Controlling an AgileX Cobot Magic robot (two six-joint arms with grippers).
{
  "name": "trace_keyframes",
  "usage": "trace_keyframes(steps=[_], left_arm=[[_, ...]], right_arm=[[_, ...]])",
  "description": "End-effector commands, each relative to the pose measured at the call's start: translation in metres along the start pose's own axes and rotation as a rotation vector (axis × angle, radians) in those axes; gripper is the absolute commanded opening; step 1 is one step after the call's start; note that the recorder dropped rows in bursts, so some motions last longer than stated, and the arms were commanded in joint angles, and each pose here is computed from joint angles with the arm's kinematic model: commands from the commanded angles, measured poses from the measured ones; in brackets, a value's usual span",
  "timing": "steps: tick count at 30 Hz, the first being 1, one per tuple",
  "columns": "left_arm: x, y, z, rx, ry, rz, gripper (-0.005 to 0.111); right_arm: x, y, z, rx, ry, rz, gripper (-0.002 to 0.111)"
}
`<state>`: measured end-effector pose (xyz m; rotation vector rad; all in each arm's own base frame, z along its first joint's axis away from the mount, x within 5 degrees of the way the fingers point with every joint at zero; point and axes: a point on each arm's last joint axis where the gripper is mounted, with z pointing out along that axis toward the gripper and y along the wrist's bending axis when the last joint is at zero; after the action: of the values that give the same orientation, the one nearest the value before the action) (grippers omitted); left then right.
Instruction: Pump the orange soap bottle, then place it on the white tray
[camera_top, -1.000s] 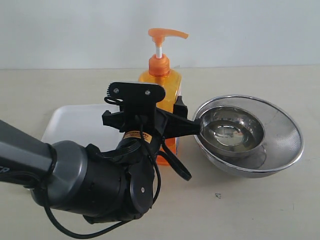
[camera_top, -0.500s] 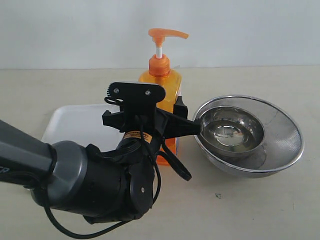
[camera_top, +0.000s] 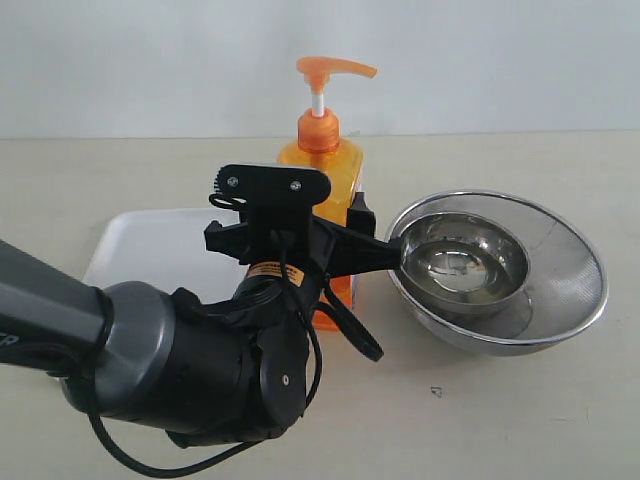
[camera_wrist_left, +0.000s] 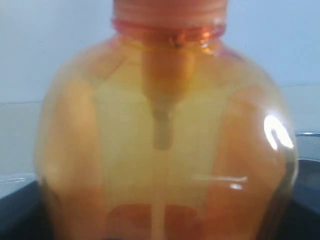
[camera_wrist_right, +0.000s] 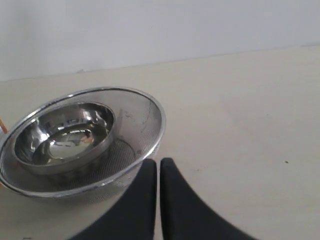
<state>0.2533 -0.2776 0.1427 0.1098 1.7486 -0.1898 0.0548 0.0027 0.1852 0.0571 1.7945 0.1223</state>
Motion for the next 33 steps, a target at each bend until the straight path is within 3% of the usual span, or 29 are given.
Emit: trace_keyframes(steps=[1,33], left_arm=[[0.0093,0.0003,-0.0015,0.000,0.057,0.001,0.005],[0.0093,0.0003,-0.0015,0.000,0.057,0.001,0.005]], right_arm=[[0.0022,-0.0024,-0.0007,0.028,0.021,-0.021,0.000],[0.0031,-0.0026,-0.0007,0.030,0.031,-0.016,0.000]])
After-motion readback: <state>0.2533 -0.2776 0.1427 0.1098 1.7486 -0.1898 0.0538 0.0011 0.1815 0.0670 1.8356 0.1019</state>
